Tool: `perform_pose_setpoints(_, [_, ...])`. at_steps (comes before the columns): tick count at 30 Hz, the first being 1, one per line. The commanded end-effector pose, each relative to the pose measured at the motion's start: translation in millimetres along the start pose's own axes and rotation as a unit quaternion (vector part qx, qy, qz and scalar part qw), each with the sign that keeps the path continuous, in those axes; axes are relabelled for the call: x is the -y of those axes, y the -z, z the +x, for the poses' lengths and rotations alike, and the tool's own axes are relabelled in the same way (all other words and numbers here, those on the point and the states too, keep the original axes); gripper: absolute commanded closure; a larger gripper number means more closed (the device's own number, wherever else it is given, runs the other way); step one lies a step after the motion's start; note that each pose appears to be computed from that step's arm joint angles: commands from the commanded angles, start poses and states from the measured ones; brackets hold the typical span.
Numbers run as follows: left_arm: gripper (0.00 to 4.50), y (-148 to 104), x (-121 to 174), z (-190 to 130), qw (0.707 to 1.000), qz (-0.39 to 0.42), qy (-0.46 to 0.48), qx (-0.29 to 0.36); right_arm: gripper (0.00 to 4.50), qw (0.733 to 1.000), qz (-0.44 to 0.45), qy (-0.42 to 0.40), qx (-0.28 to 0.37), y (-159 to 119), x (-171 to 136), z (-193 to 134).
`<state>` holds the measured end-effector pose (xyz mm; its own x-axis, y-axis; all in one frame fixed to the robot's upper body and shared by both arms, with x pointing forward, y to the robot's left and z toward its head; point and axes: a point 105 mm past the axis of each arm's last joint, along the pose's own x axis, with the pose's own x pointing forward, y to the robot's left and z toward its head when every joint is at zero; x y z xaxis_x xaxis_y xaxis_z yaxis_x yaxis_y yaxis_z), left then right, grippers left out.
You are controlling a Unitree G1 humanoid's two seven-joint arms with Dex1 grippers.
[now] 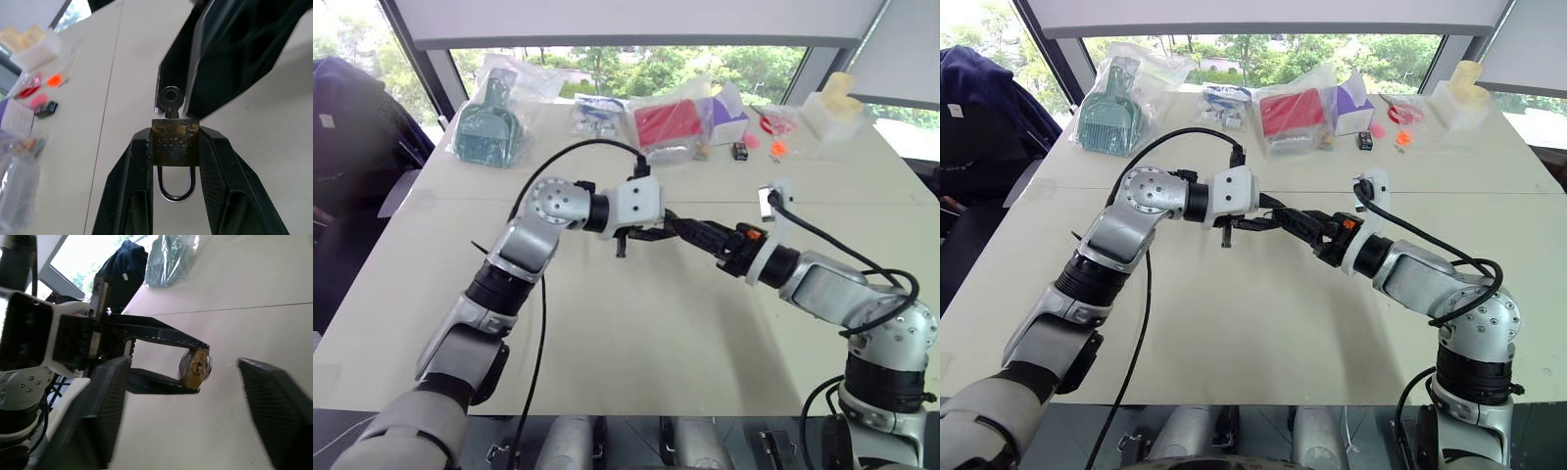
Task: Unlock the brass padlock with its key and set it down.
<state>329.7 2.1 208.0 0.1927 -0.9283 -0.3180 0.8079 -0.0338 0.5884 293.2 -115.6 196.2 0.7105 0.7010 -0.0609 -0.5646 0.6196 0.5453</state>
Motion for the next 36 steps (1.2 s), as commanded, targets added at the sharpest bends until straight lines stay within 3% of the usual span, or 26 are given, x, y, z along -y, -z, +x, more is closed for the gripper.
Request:
perform_pose_setpoints(1, [3.81, -15, -1, -2, 1.000, 0.017, 0.001, 0.023, 3.21, 1.000, 0.009, -0.013, 0.024, -6, -8, -1])
perform_pose_setpoints(3, [3.81, -14, 0, -3, 1.000, 0.015, 0.001, 0.022, 4.29, 0.999, 0.021, -0.013, 0.034, -9, -8, -1])
perform_pose_setpoints(4, [3.81, -13, -1, -4, 1.000, 0.014, 0.000, 0.020, 4.41, 0.999, 0.027, -0.013, 0.040, -10, -9, -2])
perform_pose_setpoints(15, [3.81, -4, -4, -11, 1.000, -0.005, -0.009, 0.008, 4.41, 0.998, 0.043, -0.002, 0.053, -11, -5, -6])
perform_pose_setpoints(19, [3.81, -3, -4, -12, 1.000, -0.015, -0.010, 0.013, 2.83, 0.998, 0.037, 0.006, 0.054, -12, -2, -5])
perform_pose_setpoints(21, [3.81, -2, -4, -14, 1.000, -0.021, -0.010, 0.014, 1.76, 0.998, 0.035, 0.016, 0.054, -13, 1, -5])
perform_pose_setpoints(36, [3.81, -4, -9, -16, 1.000, -0.009, -0.014, 0.013, 1.76, 0.998, 0.036, -0.011, 0.040, -5, -8, -4])
